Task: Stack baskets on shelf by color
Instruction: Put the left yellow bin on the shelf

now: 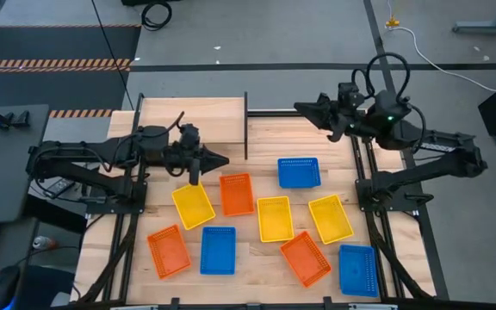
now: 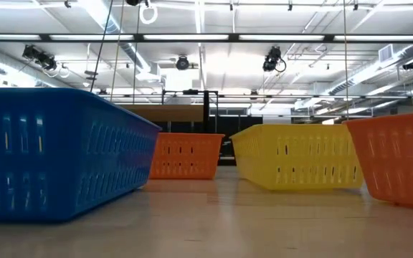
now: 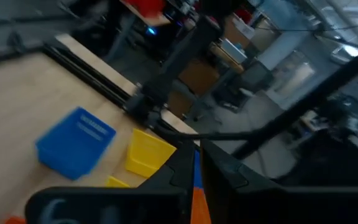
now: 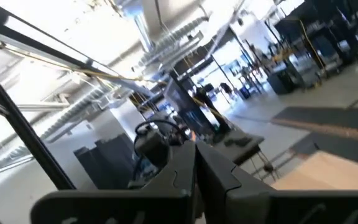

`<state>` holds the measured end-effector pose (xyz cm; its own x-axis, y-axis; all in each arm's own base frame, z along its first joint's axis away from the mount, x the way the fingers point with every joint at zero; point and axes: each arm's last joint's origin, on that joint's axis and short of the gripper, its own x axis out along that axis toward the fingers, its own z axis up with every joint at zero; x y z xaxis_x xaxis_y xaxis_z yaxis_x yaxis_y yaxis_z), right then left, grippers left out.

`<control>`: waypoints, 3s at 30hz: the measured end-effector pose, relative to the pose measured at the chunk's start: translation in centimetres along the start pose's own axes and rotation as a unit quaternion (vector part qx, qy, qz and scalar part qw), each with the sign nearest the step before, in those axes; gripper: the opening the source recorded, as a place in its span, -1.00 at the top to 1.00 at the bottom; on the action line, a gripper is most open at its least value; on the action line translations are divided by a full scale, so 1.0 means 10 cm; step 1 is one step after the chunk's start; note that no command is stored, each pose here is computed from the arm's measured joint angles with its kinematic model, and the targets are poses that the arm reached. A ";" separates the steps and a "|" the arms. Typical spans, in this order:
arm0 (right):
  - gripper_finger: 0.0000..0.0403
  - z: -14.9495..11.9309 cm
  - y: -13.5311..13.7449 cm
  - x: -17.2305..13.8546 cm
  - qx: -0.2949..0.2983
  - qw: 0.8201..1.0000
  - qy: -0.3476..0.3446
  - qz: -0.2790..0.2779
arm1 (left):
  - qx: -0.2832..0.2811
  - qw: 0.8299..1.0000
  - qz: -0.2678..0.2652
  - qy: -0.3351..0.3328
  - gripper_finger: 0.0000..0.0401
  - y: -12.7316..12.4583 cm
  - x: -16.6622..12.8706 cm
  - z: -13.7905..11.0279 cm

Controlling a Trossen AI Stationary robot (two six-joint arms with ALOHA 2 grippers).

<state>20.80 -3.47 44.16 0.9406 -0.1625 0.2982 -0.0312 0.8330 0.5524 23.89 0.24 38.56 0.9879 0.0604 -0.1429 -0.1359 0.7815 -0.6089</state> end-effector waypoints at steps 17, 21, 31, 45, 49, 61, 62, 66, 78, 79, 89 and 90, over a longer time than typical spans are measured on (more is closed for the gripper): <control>0.90 -0.11 -0.09 0.07 -0.028 0.998 0.056 0.007 | 0.006 0.996 0.063 -0.062 0.69 0.16 0.00 0.15; 0.82 -0.28 -0.24 0.02 -0.031 0.985 0.163 -0.047 | -0.048 0.987 0.146 0.041 0.47 0.30 -0.03 -0.07; 0.23 -0.67 -0.54 -0.30 -0.064 0.889 0.419 -0.175 | -0.058 0.926 0.240 0.286 -0.02 0.37 -0.27 -0.56; -0.24 -0.79 -0.57 -0.42 -0.078 0.844 0.466 -0.254 | 0.060 0.865 0.186 0.463 -0.07 0.02 0.05 -1.38; -0.22 -0.87 -0.55 -0.46 -0.079 0.832 0.487 -0.254 | 0.091 0.836 0.204 0.501 -0.07 0.03 0.17 -1.65; -0.21 -1.09 -0.50 -0.52 -0.072 0.819 0.516 -0.240 | 0.116 0.781 0.270 0.552 -0.07 0.17 0.43 -2.16; -0.21 -1.09 -0.50 -0.52 -0.068 0.820 0.515 -0.242 | 0.116 0.774 0.280 0.556 -0.07 0.20 0.46 -2.21; -0.21 -1.10 -0.46 -0.50 -0.049 0.829 0.502 -0.242 | 0.118 0.755 0.305 0.567 -0.07 0.31 0.55 -2.34; -0.21 -1.13 -0.41 -0.49 -0.036 0.832 0.501 -0.236 | 0.125 0.746 0.296 0.583 0.89 0.35 0.66 -2.16; -0.21 -1.13 -0.41 -0.49 -0.036 0.832 0.501 -0.236 | 0.129 0.749 0.293 0.580 0.91 0.33 0.68 -2.12; -0.21 -1.13 -0.41 -0.49 -0.039 0.832 0.502 -0.234 | 0.192 0.725 0.303 0.588 0.94 0.13 0.74 -1.50; -0.21 -1.13 -0.41 -0.49 -0.042 0.832 0.503 -0.232 | 0.199 0.721 0.307 0.588 0.94 0.11 0.73 -1.43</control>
<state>20.11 -0.05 31.61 0.6533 0.0120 -0.7570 0.3986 0.8447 0.3573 29.92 -7.31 25.70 -0.0275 0.0856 -0.9959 -0.2576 0.9621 0.0898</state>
